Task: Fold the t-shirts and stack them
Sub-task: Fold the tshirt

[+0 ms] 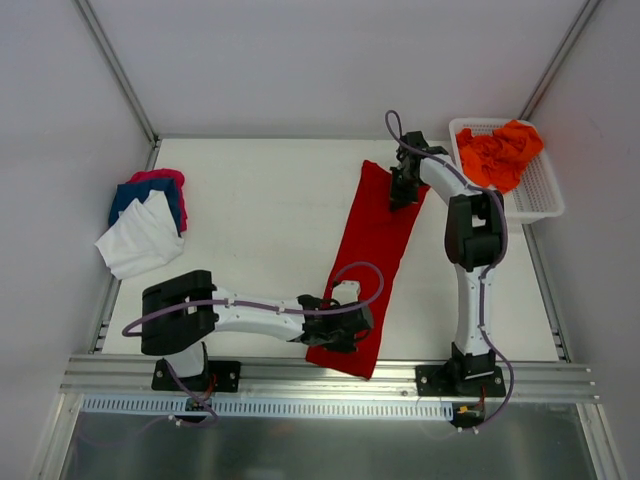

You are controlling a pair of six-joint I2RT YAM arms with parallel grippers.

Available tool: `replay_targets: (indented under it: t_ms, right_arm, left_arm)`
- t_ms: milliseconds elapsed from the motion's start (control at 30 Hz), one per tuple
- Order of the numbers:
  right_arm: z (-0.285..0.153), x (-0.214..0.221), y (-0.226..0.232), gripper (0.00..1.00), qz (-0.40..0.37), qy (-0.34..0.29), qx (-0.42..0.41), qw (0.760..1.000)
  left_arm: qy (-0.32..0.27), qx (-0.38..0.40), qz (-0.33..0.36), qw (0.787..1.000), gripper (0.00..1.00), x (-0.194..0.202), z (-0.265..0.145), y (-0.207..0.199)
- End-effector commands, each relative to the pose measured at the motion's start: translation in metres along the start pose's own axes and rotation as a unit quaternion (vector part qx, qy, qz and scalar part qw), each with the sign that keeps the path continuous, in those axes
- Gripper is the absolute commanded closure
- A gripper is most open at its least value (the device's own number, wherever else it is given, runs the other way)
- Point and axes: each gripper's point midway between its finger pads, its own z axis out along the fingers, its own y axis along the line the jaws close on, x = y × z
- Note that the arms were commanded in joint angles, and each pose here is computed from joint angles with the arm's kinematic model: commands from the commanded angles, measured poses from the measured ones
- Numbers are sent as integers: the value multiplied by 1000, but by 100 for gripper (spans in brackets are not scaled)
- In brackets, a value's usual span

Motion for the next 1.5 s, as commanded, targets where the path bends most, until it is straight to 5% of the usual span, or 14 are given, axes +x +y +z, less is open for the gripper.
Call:
replay_targets:
  t_ms: [0,367,500,800,900,1000,1033,1133,1233,1267,1300,1467]
  right_arm:
    - [-8,-9,20,100,-18,7,-16,1000]
    - [7,-31,52,100,-37,2,-52,998]
    - [-27,-34,41,100,-62,-47,-25,997]
    - [-126,-2,3,99,-63,-104,32,992]
    - [-150,27,-1,99,-55,-130,20,990]
    - [-168,49,-14,92,-40,-154,37,987]
    - [-171,54,-22,91,-38,-155,56,986]
    - [-175,57,-39,95,-32,-163,96,981]
    - [-165,49,-39,99,-35,-153,102,982]
    - [-160,46,-37,100,-36,-145,98,984]
    - [-152,39,-33,100,-38,-137,93,985]
    - [-119,5,-25,99,-23,-115,67,991]
  left_arm:
    - [28,45,12,999,100,14,-12,-31]
    - [3,93,35,995,100,-1,-32,-70]
    - [-52,103,49,992,100,-30,-58,-69]
    - [-123,30,19,992,100,-92,-78,13]
    - [-139,16,16,990,86,-117,-80,32]
    - [-148,8,26,989,60,-142,-81,38]
    - [-148,8,37,988,44,-148,-81,39]
    - [-152,-1,26,988,33,-181,-76,43]
    - [-139,3,5,990,50,-218,-62,46]
    - [-118,-1,-3,993,84,-222,-45,51]
    - [-120,16,-14,993,98,-239,-47,44]
    - [-76,53,-57,994,100,-249,-33,42]
